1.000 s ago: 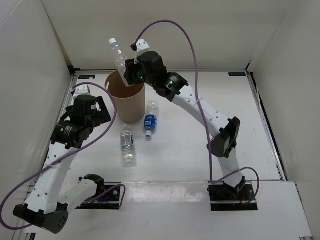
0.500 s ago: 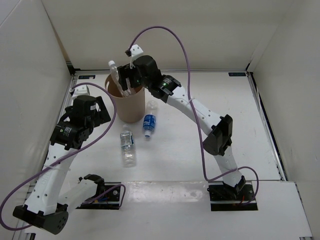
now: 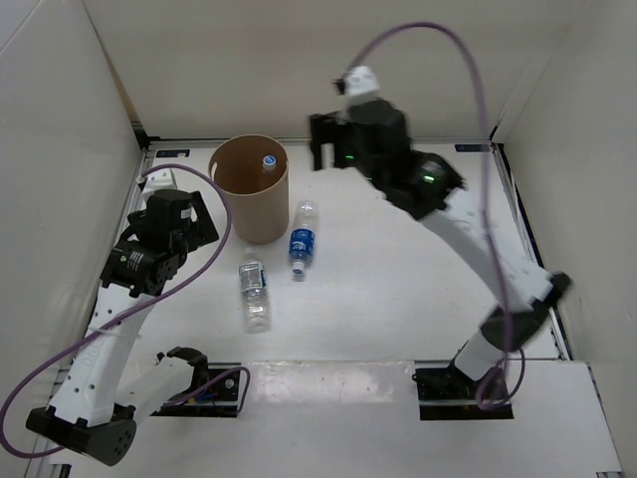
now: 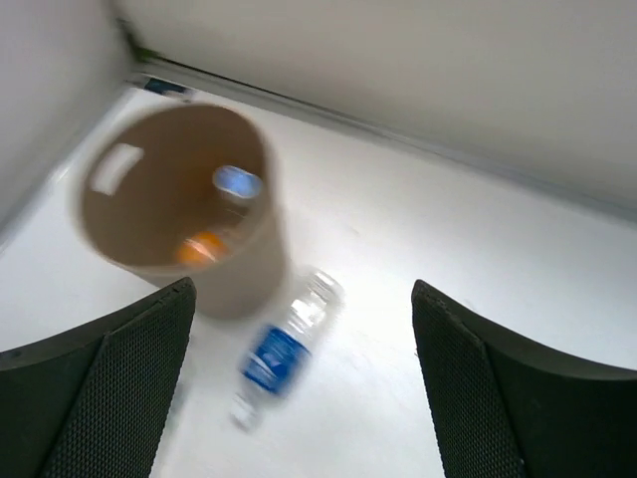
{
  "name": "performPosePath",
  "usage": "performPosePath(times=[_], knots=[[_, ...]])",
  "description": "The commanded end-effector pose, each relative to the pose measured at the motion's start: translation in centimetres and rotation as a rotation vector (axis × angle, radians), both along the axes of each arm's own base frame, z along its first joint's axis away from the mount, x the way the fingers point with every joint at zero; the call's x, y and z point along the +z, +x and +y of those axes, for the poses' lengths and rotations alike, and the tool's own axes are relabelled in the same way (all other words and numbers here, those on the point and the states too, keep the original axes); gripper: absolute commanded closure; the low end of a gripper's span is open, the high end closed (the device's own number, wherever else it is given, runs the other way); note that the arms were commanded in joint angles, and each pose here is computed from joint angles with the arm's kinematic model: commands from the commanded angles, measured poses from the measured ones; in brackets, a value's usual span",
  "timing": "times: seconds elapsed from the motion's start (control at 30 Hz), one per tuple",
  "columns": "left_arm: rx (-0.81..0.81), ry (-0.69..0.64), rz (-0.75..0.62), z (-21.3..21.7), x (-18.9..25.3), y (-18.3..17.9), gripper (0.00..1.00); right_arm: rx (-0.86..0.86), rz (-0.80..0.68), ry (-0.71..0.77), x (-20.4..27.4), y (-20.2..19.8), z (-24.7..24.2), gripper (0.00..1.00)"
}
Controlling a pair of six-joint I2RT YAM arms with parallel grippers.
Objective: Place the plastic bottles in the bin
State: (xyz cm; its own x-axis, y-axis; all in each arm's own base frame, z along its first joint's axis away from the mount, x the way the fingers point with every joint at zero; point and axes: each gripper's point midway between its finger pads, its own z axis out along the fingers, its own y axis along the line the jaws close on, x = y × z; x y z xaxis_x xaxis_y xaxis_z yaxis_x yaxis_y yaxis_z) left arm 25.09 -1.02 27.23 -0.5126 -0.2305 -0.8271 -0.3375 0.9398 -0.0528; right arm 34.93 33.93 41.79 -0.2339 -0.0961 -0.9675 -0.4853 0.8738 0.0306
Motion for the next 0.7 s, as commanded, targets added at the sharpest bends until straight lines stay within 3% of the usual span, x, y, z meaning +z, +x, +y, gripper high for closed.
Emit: performPosePath(times=[0.0, 0.03, 0.07, 0.1, 0.13, 0.17, 0.2, 0.23, 0.3, 0.47, 0.57, 0.67], knots=[[-0.014, -0.014, 0.023, -0.6, -0.8, 0.3, 0.01, -0.247, 0.148, -0.102, -4.9, -1.1, -11.2, 0.10], [-0.061, -0.006, 0.056, -1.3, -2.0, 1.1, 0.01, -0.346, 0.221, -0.092, -6.8, -0.2, -15.5, 0.10], [-0.146, -0.069, 0.093, -3.3, -2.8, 1.2, 0.01, -0.358, 0.204, -0.028, -5.3, -2.4, -18.3, 0.10], [-0.163, -0.079, 0.139, -4.1, -3.7, 1.8, 0.01, -0.271, 0.361, -0.044, -12.1, -3.6, -17.7, 0.10], [-0.170, -0.100, 0.161, -4.5, -4.1, 1.8, 0.01, -0.358, 0.286, 0.066, -9.9, -4.4, -22.7, 0.10], [-0.195, -0.128, 0.185, -5.3, -4.5, 1.9, 0.01, -0.352, 0.263, 0.106, -12.4, -3.6, -23.0, 0.10], [-0.180, -0.142, 0.222, -5.5, -5.1, 1.4, 0.01, -0.374, 0.335, 0.113, -16.7, -4.2, -24.7, 0.10], [-0.187, -0.142, 0.242, -5.8, -5.5, 1.6, 0.01, -0.398, 0.230, 0.179, -14.5, -5.6, -26.5, 0.10], [-0.207, -0.161, 0.211, -6.6, -5.6, 1.7, 0.01, -0.510, 0.218, 0.165, -18.5, -6.0, -29.3, 0.10], [-0.258, -0.244, 0.271, -9.3, -11.2, -0.4, 0.01, -0.672, 0.251, 0.163, -21.6, -6.4, -32.1, 0.10], [-0.299, -0.222, 0.309, -11.0, -13.7, -1.4, 0.01, -0.838, 0.346, 0.154, -25.1, -6.2, -34.5, 0.10], [-0.296, -0.137, 0.324, -11.3, -15.5, -1.5, 0.01, -0.797, 0.388, 0.235, -27.0, -6.1, -35.3, 0.10]])
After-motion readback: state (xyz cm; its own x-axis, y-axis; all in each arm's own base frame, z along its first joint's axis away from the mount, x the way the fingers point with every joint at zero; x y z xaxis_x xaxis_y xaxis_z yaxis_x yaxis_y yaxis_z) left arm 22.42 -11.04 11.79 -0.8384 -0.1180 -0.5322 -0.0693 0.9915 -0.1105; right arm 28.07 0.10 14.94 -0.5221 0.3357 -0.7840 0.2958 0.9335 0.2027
